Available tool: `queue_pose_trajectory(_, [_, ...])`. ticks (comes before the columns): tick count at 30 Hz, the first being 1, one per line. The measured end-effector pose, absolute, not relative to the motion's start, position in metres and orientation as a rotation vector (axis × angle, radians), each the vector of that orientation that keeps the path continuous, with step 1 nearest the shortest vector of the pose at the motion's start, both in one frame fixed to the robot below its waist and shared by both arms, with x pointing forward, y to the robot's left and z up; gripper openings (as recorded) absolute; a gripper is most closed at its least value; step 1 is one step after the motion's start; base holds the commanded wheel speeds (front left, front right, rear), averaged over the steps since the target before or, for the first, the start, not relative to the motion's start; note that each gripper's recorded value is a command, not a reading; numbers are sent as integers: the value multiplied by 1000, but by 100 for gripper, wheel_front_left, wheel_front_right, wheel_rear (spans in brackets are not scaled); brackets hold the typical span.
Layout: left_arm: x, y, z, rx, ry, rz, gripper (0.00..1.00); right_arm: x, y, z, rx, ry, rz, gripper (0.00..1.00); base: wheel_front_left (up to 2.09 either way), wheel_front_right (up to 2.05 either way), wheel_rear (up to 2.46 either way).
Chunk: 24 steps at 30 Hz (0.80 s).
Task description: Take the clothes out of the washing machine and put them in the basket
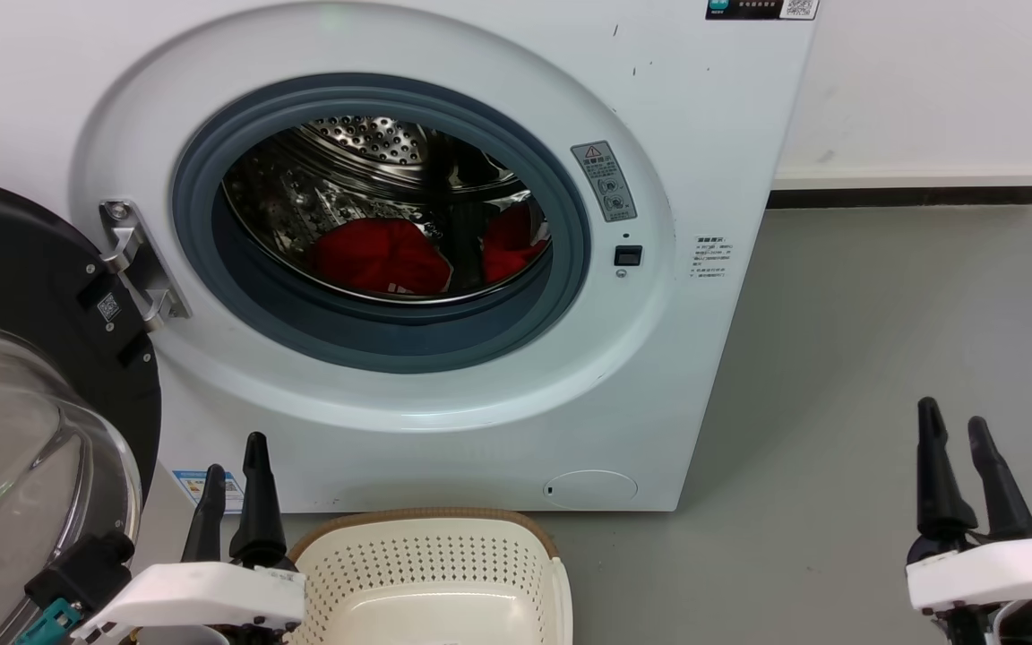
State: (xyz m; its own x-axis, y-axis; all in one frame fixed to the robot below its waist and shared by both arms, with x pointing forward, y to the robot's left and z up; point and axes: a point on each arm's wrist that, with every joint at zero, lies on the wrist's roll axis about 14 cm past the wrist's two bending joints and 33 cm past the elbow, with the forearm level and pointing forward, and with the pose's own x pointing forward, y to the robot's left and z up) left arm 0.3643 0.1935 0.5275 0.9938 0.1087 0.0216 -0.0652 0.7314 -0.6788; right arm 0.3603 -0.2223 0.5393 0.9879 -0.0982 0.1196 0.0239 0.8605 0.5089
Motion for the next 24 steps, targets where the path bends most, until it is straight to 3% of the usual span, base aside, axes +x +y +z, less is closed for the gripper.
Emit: queue_pose_trajectory(24, [347, 189, 542, -331, -129, 112, 100, 351, -189, 555, 166, -187, 40, 100, 0, 0, 0])
